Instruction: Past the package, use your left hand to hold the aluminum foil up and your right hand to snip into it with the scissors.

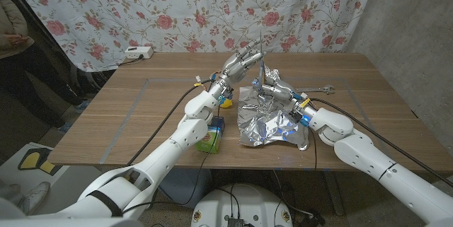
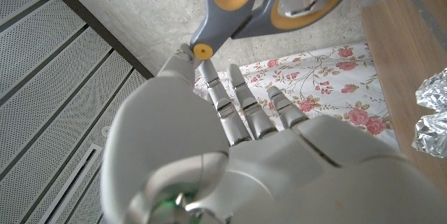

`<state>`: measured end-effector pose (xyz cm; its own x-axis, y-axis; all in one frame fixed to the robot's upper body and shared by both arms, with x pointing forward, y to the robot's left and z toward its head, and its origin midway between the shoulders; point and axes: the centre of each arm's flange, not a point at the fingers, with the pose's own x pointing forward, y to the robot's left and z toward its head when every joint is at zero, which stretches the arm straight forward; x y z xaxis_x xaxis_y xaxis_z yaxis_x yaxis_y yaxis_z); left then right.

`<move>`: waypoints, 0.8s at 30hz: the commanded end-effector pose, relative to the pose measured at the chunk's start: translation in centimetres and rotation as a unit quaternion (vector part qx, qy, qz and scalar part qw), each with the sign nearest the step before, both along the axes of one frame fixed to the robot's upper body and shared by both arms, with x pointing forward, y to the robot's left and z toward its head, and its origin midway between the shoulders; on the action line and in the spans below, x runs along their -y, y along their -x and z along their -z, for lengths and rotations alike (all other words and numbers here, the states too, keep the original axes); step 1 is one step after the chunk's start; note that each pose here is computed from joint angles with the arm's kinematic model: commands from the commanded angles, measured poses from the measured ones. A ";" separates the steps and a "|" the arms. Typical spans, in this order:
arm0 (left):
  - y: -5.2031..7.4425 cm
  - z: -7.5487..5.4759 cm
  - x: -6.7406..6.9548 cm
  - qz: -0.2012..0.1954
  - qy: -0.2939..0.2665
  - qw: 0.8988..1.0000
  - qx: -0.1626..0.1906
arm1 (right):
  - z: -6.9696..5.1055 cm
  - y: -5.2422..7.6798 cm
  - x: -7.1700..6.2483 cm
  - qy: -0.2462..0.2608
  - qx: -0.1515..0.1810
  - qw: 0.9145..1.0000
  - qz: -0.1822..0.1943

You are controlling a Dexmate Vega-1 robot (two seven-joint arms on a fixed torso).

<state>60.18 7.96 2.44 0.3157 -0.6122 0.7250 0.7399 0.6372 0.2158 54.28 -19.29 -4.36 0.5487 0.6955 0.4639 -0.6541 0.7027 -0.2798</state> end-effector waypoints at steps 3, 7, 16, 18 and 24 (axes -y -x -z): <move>-0.2 -0.6 -0.9 -0.014 0.007 1.000 0.003 | 0.1 0.3 0.4 0.006 -0.017 1.000 -0.014; -0.2 -0.7 -1.0 -0.016 0.004 1.000 0.003 | 0.3 0.3 0.3 0.010 -0.029 0.999 -0.022; -0.7 -0.5 -0.9 -0.018 -0.007 1.000 -0.009 | 0.8 0.4 0.1 -0.003 -0.071 0.997 -0.032; -0.7 -0.7 -0.9 -0.017 -0.009 1.000 -0.007 | 0.8 0.4 0.3 -0.006 -0.072 0.997 -0.030; -0.6 -0.8 -1.1 -0.021 -0.011 1.000 -0.006 | 0.8 0.6 0.6 -0.011 -0.075 0.997 -0.032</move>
